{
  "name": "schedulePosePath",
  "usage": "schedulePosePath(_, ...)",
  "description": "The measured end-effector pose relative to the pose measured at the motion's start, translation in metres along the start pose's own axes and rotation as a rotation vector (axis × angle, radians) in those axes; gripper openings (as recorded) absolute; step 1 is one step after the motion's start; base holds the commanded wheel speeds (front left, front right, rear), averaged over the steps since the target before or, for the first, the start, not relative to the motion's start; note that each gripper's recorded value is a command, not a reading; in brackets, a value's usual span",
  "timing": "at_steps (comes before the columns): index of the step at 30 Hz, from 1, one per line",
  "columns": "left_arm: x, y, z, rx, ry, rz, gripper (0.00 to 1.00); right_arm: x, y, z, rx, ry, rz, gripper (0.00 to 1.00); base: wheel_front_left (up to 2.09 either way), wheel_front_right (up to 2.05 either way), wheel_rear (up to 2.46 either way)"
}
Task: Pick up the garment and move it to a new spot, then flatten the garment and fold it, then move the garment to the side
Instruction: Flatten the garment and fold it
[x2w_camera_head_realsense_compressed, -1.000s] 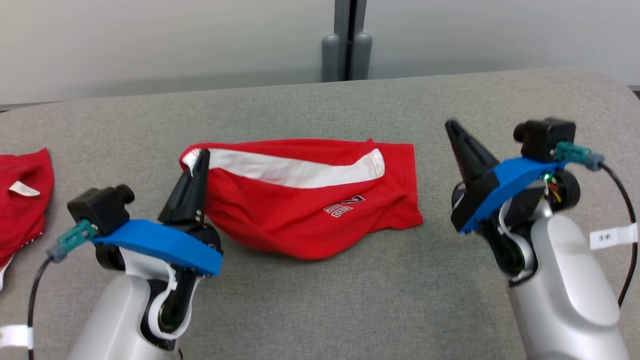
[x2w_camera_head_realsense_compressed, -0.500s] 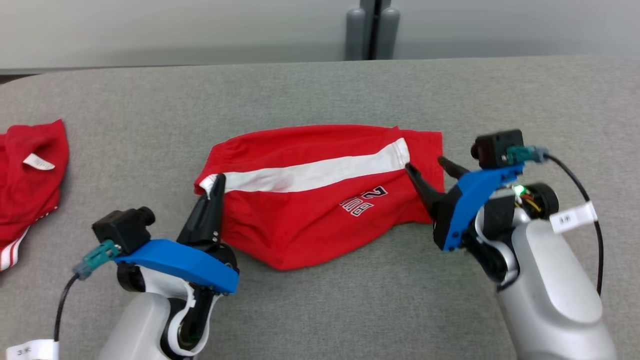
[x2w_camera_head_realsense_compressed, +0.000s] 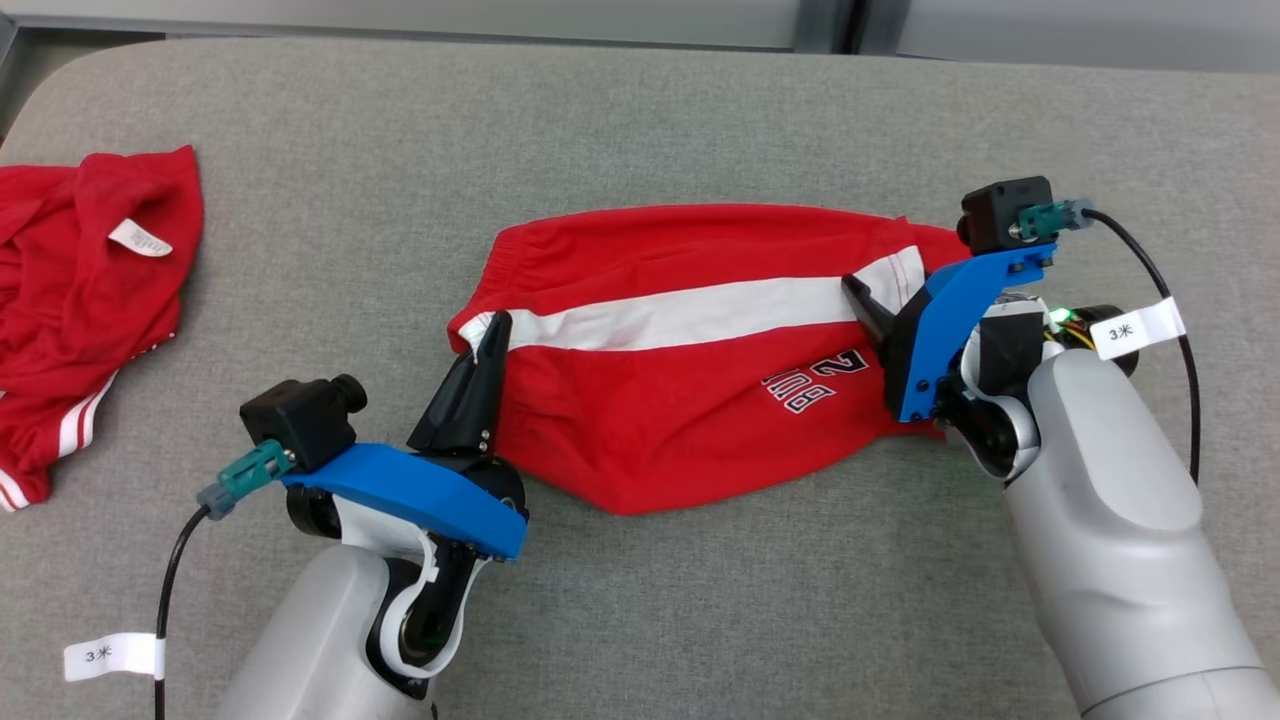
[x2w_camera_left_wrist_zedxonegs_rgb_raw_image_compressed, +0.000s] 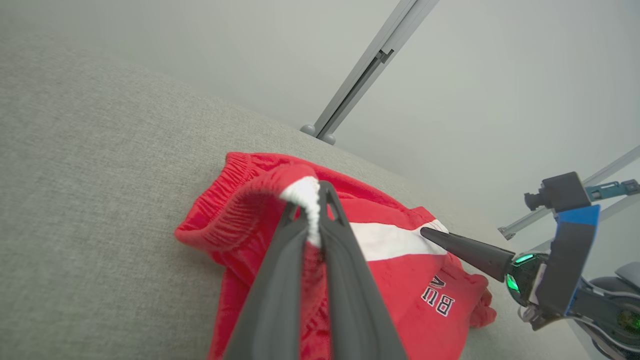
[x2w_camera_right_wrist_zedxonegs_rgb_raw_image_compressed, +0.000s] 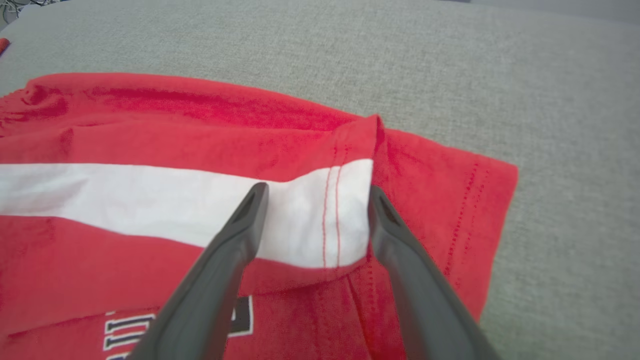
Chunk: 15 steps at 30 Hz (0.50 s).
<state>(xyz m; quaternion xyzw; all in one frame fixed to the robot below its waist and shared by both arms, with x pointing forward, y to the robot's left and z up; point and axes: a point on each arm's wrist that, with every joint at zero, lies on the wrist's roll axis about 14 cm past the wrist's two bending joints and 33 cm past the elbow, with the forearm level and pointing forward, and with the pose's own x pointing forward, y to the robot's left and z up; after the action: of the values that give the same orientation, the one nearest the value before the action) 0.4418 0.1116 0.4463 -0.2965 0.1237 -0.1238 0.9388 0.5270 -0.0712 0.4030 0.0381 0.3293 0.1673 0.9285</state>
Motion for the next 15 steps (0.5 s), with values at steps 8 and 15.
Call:
schedulePosePath(8,-0.001,0.004,0.001,-0.008,-0.015,0.010,0.00,0.006,0.018,0.008,0.015,-0.074,0.057,0.00,0.00,0.00,0.00)
schedulePosePath(15,0.000,-0.008,0.036,-0.022,-0.139,-0.028,0.00,-0.031,0.015,0.072,0.034,-0.345,0.059,0.00,0.00,0.00,0.00)
